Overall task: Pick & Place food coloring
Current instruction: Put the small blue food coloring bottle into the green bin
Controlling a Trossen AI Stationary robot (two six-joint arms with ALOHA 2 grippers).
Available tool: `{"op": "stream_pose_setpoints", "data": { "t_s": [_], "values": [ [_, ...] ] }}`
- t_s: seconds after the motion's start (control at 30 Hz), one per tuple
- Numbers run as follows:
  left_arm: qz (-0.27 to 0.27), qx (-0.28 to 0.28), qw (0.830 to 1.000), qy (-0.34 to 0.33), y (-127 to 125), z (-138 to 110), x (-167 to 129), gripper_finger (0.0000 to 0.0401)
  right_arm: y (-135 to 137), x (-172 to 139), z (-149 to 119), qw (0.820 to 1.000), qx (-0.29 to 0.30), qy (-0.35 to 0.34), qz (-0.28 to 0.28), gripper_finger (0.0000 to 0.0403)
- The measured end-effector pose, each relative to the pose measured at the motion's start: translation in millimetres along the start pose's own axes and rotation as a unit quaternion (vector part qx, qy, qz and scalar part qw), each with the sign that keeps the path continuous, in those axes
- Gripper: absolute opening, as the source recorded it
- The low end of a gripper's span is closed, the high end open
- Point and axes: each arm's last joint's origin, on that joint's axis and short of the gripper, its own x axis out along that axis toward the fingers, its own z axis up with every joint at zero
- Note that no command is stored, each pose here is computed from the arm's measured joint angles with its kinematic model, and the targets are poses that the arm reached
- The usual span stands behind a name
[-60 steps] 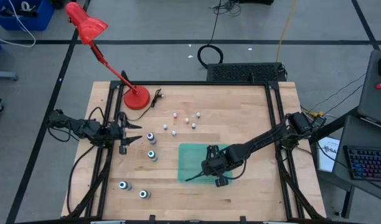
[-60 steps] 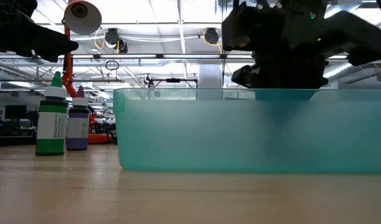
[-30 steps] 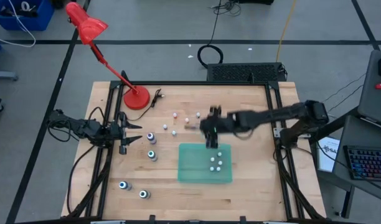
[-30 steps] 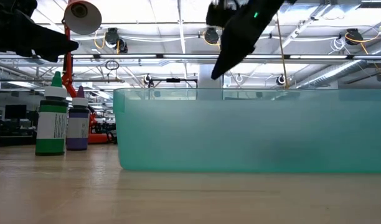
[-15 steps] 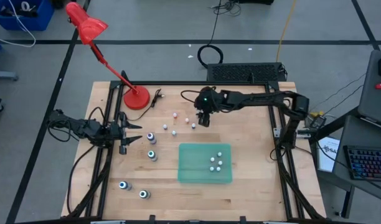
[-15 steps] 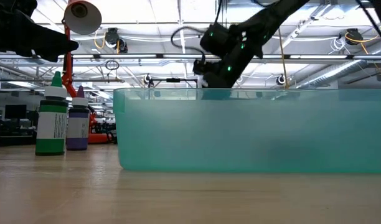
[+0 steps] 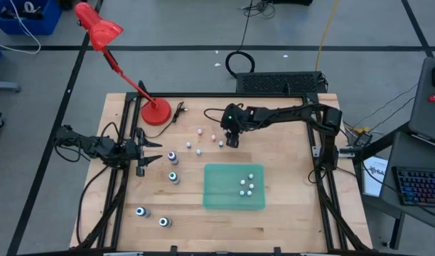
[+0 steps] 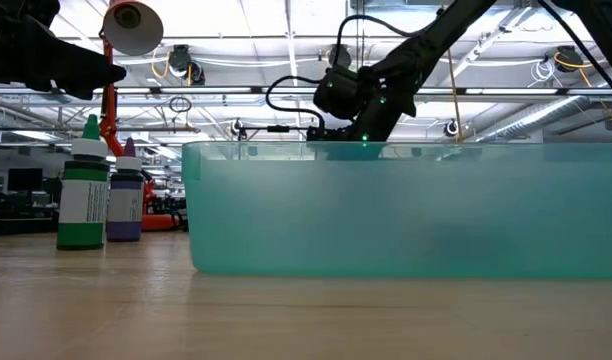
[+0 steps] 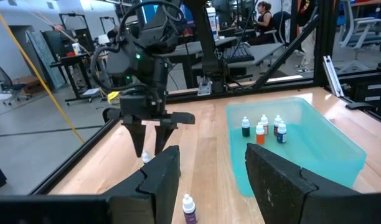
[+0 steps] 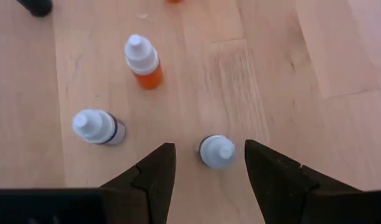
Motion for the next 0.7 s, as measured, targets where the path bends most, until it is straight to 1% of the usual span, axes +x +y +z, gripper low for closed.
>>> {"op": "stream_pose_setpoints", "data": {
  "t_s": [0.2,0.33,0.43,0.53,0.63,0.7],
  "values": [
    [0.000,0.000,1.000,0.000,0.0,0.0,0.0,0.0186,-1.7,0.0,-0.4,1.000,-0.001,0.001,-0.001,0.0166],
    [0.000,0.000,1.000,0.000,0.0,-0.1,0.0,0.0186,-6.1,-0.2,-1.2,1.000,0.003,0.001,-0.004,0.0146],
    [0.000,0.000,1.000,0.000,0.0,0.0,0.0,0.0186,-9.2,-0.3,-1.8,1.000,0.006,0.002,-0.006,0.0122],
    [0.000,0.000,1.000,0.000,0.0,0.0,0.0,0.0186,-11.4,-0.4,-2.2,1.000,0.009,0.002,-0.007,0.0088],
    [0.000,0.000,1.000,0.000,0.0,-0.1,0.0,0.0186,-11.5,-0.5,-1.4,1.000,0.009,-0.005,0.007,0.0055],
    [0.000,0.000,1.000,0.000,0.0,-0.1,0.0,0.0186,-11.1,-0.5,-0.5,1.000,0.009,-0.011,0.015,0.0039]
  ]
}}
